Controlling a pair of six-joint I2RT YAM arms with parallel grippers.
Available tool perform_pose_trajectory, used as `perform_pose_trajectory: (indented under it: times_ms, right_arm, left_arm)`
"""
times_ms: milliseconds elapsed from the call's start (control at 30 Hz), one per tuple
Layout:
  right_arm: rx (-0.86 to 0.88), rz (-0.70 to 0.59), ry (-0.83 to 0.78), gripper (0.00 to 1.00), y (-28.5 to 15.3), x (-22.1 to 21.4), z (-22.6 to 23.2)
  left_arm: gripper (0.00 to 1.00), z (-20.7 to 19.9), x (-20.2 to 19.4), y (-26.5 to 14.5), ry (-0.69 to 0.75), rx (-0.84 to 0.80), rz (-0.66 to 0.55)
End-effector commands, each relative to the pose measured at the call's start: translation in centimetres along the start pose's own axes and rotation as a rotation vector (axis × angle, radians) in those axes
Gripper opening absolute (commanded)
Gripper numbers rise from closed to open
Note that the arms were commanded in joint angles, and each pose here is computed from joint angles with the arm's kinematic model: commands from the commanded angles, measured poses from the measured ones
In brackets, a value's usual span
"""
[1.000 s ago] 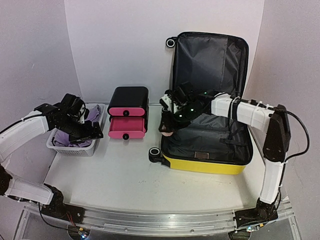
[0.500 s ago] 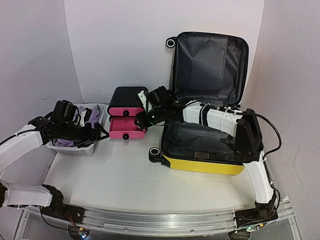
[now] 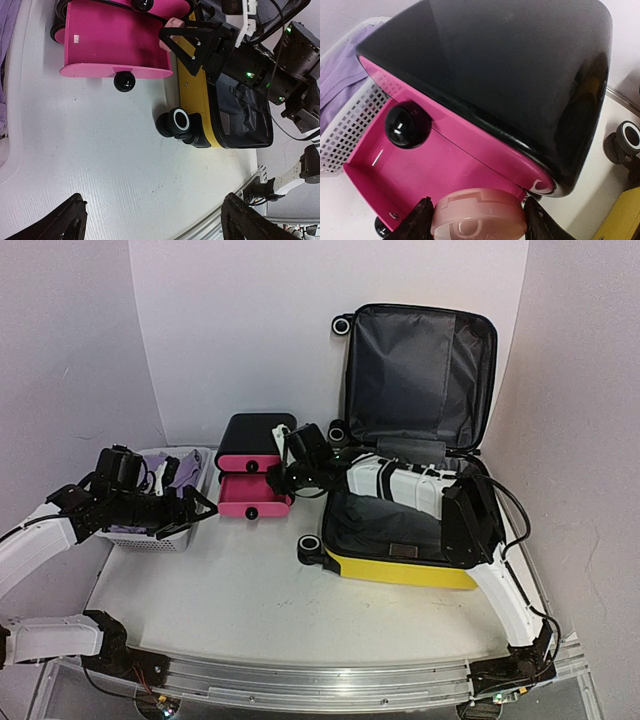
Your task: Open, take out, and arrange the luggage
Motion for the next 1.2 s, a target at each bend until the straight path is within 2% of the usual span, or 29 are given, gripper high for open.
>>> perform_pose_trajectory:
  times_ms: [0, 367, 467, 600, 867, 1033, 1167]
  right_arm:
    - [-0.039, -0.107, 0.0, 0.48, 0.1, 2.4, 0.5]
    - [-0.053, -0.092, -0.013, 0.6, 1.2, 1.5, 1.5]
    - [-0.07, -0.091, -0.023, 0.66, 0.9, 1.7, 1.5]
    - [-0.085, -0.098, -0.035, 0.72, -0.3, 2.7, 1.3]
    - [-0.007, -0.075, -0.013, 0.76, -4.7, 4.8, 1.4]
    - [0.097, -0.007, -0.066, 0.81, -6.9, 2.9, 2.0]
    - [0.094, 0.078, -0.118, 0.92, -7.2, 0.0, 1.9]
  left_arm:
    - [0.94, -1.5, 0.5, -1.0, 0.038, -0.083, -0.035]
    - [0.94, -2.1, 0.5, -1.5, 0.061, -0.112, -0.031]
    - [0.95, -2.1, 0.4, -1.6, 0.062, -0.115, -0.032]
    - [0.95, -2.1, 0.3, -1.7, 0.062, -0.112, -0.036]
    - [0.95, -2.2, 0.5, -1.7, 0.063, -0.112, -0.037]
    - [0.95, -2.2, 0.4, -1.9, 0.063, -0.115, -0.041]
    - [0.95, -2.3, 0.4, -1.9, 0.061, -0.119, -0.04]
Point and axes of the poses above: each gripper's point midway between its finger pads, its own y axis out along the fingers, its own z axis along the line the jaws close on, x = y × z, the point moved 8 cm from there along -y, back along the fingers, and after that the axes turned 12 degrees about -y, right-handed, at the moved point
